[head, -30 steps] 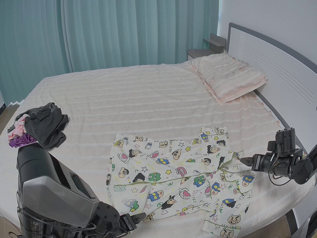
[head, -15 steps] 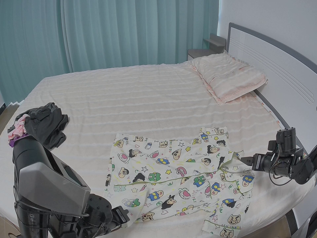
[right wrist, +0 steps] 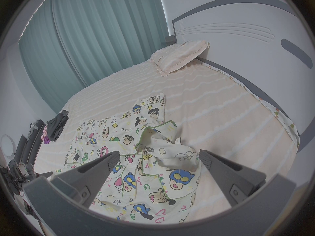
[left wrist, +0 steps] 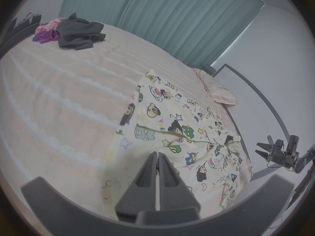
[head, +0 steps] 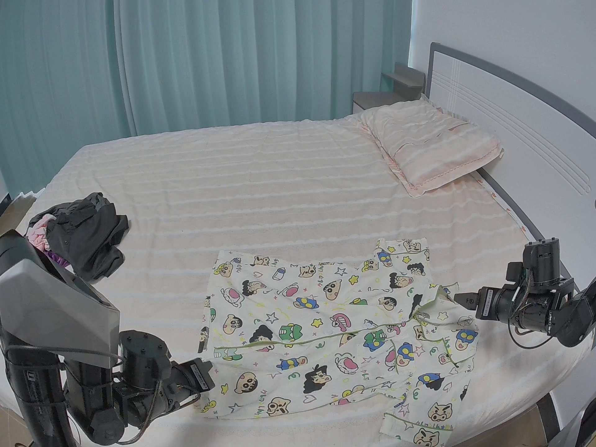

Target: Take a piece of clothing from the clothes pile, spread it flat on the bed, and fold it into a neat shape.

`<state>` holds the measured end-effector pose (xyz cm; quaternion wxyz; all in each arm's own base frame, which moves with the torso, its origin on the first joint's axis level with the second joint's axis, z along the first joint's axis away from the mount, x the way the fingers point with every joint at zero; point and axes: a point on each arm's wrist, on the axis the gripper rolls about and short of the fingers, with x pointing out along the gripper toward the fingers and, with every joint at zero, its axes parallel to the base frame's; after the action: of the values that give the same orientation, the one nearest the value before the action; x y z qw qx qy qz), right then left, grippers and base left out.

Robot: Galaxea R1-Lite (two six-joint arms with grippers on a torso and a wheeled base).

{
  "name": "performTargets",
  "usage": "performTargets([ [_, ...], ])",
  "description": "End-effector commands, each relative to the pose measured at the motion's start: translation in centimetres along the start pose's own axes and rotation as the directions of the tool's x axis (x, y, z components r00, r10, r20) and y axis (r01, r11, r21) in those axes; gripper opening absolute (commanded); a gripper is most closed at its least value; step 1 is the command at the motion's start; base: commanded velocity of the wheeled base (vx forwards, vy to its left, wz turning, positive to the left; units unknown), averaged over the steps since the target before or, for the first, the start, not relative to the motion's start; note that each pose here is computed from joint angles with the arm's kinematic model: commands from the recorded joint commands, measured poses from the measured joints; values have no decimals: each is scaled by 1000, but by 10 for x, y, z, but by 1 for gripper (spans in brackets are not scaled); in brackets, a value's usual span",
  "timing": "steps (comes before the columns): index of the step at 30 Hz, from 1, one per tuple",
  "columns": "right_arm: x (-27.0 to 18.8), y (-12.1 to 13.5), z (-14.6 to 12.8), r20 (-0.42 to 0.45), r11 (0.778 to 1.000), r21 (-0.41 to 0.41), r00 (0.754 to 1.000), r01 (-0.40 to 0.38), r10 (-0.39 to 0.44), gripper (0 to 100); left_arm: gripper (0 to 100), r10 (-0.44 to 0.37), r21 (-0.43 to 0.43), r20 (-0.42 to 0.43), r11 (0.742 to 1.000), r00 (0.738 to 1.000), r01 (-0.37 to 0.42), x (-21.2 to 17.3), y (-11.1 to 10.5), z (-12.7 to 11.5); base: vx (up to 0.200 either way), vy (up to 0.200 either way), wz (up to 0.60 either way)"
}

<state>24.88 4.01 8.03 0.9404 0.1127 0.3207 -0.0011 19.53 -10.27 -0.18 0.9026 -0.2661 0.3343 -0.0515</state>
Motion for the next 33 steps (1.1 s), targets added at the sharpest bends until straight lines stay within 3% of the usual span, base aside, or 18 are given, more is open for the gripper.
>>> performTargets([
  [1, -1, 0, 0, 3, 1000, 0, 1000, -1, 1, 100, 0, -14, 1, 40, 1000, 999, 14, 0, 6, 14, 0, 0, 0],
  [16, -1, 0, 0, 2, 1000, 0, 1000, -1, 1, 100, 0, -62, 105, 59, 993, 996, 56, 16, 21, 38, 0, 0, 0],
  [22, 0, 0, 0, 0, 1000, 0, 1000, -1, 1, 100, 0, -35, 125, 36, 992, 999, 30, 27, 28, 34, 0, 0, 0],
  [29, -1, 0, -1, -4, 1000, -4, 1000, 2, -2, 100, 0, -2, 107, 84, 994, 996, -7, 47, 41, 46, 0, 0, 0],
  [30, -1, -1, -2, -6, 1000, -4, 1000, 3, -3, 100, 100, 2, 106, 85, 994, 996, -11, 48, 42, 47, 0, 0, 0],
  [33, -1, -1, -3, -8, 1000, -3, 1000, 5, -5, 100, 100, 18, 106, 70, 994, 997, -25, 50, 46, 44, 0, 0, 0],
])
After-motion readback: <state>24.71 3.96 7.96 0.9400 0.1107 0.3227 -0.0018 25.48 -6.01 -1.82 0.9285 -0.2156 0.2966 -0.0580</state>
